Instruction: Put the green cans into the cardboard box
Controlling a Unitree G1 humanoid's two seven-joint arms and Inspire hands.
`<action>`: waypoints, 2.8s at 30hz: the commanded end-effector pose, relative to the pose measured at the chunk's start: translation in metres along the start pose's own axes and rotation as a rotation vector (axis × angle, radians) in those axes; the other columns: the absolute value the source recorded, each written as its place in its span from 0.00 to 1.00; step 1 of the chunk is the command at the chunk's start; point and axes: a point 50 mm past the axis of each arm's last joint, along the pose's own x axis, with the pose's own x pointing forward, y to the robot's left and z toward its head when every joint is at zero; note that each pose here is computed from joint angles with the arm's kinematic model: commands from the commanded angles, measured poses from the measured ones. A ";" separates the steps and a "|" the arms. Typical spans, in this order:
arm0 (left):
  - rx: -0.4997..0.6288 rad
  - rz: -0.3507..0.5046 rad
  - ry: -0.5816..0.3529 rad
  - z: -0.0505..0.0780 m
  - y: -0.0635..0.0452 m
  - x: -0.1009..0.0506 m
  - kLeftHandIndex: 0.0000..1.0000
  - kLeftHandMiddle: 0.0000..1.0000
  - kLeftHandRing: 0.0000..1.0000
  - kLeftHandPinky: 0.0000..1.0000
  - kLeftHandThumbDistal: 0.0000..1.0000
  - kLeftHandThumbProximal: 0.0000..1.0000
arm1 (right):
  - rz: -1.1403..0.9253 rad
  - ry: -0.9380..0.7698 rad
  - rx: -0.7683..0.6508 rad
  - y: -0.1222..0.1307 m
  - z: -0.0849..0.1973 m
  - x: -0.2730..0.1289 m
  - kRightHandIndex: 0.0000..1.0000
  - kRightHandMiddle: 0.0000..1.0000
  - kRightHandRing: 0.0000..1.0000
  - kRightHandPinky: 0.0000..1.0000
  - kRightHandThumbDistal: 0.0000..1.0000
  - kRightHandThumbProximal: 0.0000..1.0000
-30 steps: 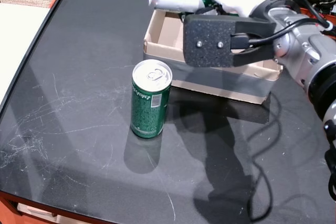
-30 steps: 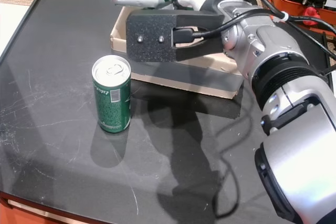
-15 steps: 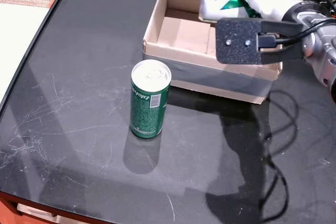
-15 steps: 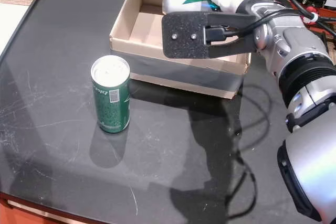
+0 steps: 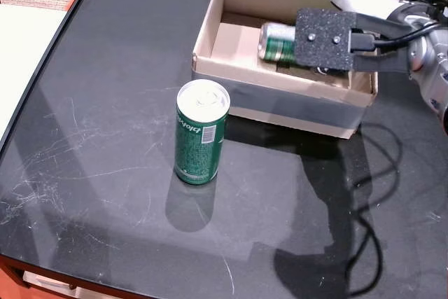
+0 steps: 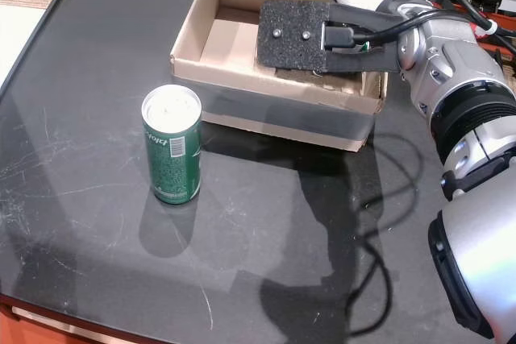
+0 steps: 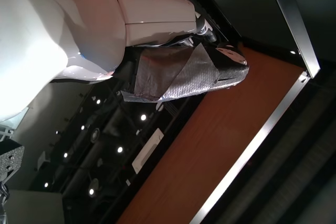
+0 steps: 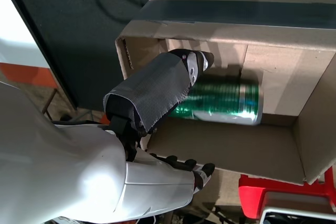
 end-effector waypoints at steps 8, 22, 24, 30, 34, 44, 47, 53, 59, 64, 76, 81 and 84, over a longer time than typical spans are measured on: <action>-0.029 0.111 -0.068 -0.011 -0.009 -0.022 0.75 0.83 0.96 1.00 0.06 1.00 | -0.240 -0.319 0.467 -0.020 0.009 -0.010 0.79 0.88 0.95 0.97 0.98 0.61; -0.002 0.061 0.013 -0.010 -0.002 -0.020 0.77 0.84 0.98 1.00 0.08 0.82 | -0.971 -1.414 0.933 0.047 -0.018 -0.172 0.60 0.64 0.66 0.71 0.80 0.61; -0.003 0.057 0.020 -0.010 0.000 -0.020 0.78 0.84 0.97 1.00 0.07 0.81 | -1.022 -1.450 0.967 0.057 -0.018 -0.191 0.56 0.61 0.64 0.70 0.88 0.60; -0.004 0.038 0.031 -0.009 0.003 -0.019 0.78 0.85 0.96 1.00 0.07 0.79 | -0.945 -1.390 0.904 0.079 -0.025 -0.204 0.50 0.55 0.58 0.64 1.00 0.73; 0.013 0.024 0.025 -0.004 0.007 -0.017 0.79 0.86 0.98 1.00 0.07 0.81 | -0.810 -1.380 0.761 0.092 -0.029 -0.202 0.55 0.63 0.65 0.65 0.26 0.60; -0.003 0.019 0.051 -0.003 0.015 -0.017 0.80 0.87 0.98 1.00 0.08 0.86 | -1.648 -0.897 0.811 0.116 -0.072 -0.230 0.99 0.97 0.95 0.95 0.69 0.93; 0.039 -0.004 0.075 -0.003 0.017 -0.017 0.83 0.90 1.00 1.00 0.08 0.95 | -1.841 -0.847 0.937 0.116 -0.078 -0.227 0.99 0.97 0.97 0.98 0.54 0.99; 0.106 -0.051 0.128 -0.004 0.017 -0.015 0.89 0.95 1.00 1.00 0.09 0.73 | -1.929 -0.833 1.074 0.116 -0.081 -0.224 1.00 1.00 1.00 1.00 0.58 1.00; 0.126 -0.075 0.149 -0.006 0.018 -0.016 0.88 0.95 1.00 1.00 0.15 0.68 | -1.988 -0.754 1.108 0.116 -0.094 -0.226 1.00 1.00 1.00 1.00 0.59 1.00; 0.299 -0.086 0.213 -0.008 0.020 -0.018 0.87 0.96 1.00 1.00 0.25 0.58 | -1.967 -0.752 1.118 0.116 -0.093 -0.222 1.00 0.99 0.99 1.00 0.53 1.00; 0.562 -0.438 0.585 -0.073 0.036 0.004 1.00 1.00 1.00 0.97 0.66 0.16 | -1.845 -0.782 1.113 0.117 -0.079 -0.205 0.95 0.92 0.92 0.93 0.54 0.98; 0.546 -0.563 0.726 -0.108 0.041 0.027 1.00 1.00 1.00 1.00 0.71 0.17 | -1.807 -0.825 1.121 0.116 -0.074 -0.204 0.96 0.92 0.90 0.92 0.55 0.91; 0.518 -0.618 0.804 -0.124 0.039 0.029 1.00 1.00 1.00 1.00 0.71 0.18 | -1.775 -0.838 1.131 0.115 -0.072 -0.200 0.95 0.92 0.90 0.92 0.53 0.92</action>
